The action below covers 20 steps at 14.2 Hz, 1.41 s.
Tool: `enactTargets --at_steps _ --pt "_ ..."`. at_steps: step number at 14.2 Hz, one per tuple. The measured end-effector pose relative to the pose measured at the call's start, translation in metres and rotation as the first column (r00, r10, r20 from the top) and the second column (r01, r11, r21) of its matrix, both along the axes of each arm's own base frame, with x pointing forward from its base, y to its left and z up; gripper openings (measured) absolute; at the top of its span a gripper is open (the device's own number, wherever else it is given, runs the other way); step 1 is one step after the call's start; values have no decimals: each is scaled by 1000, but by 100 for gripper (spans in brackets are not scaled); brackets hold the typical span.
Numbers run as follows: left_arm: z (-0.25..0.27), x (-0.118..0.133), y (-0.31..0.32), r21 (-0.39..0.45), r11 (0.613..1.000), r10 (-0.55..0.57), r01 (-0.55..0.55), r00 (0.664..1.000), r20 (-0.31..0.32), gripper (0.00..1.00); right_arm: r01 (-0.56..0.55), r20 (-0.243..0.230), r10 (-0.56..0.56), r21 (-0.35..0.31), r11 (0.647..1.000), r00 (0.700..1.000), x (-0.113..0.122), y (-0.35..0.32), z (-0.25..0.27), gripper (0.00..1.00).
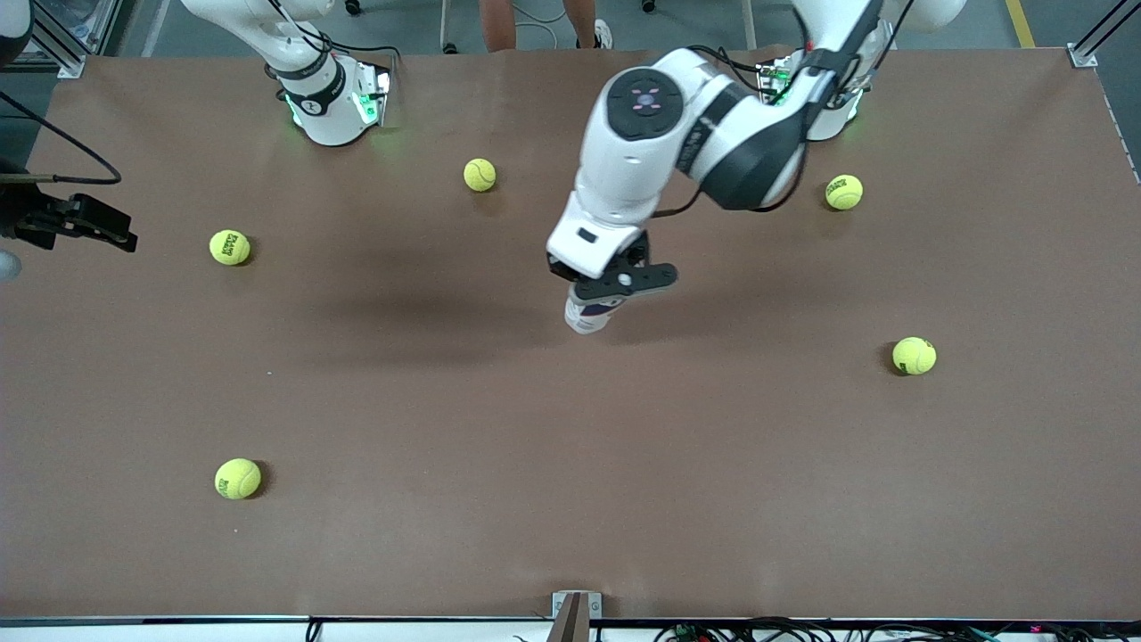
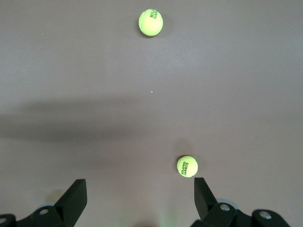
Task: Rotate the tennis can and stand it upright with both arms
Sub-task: 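Rotate the can upright with the left gripper and lower it onto table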
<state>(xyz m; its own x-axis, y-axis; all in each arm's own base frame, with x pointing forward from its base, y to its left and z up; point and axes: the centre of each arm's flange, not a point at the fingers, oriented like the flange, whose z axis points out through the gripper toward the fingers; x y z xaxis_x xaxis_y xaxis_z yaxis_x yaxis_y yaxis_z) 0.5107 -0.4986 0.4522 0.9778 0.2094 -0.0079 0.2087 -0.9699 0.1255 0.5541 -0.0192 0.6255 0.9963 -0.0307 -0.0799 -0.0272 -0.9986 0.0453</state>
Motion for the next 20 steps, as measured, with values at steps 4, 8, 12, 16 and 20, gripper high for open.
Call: enactTargets --at_steps 4,8,12,16,20 --pt "-52 -17 -32 55 997 -44 47 998 -47 6 -7 18 6 19 1000 1000 -22 1 7 100" --pt "-90 -22 -39 149 987 -50 58 997 -55 6 -4 28 3 26 1000 1000 -28 -2 13 100" --pt "-100 -32 -46 197 977 -71 83 995 -65 6 -5 40 4 28 1000 999 -28 -1 15 100" --pt "-103 -34 -48 201 975 -82 94 994 -67 9 -20 67 18 32 999 998 -35 -3 28 100" --pt "-97 -33 -50 193 976 -93 103 994 -59 42 -41 65 39 34 999 997 -38 -7 30 100"
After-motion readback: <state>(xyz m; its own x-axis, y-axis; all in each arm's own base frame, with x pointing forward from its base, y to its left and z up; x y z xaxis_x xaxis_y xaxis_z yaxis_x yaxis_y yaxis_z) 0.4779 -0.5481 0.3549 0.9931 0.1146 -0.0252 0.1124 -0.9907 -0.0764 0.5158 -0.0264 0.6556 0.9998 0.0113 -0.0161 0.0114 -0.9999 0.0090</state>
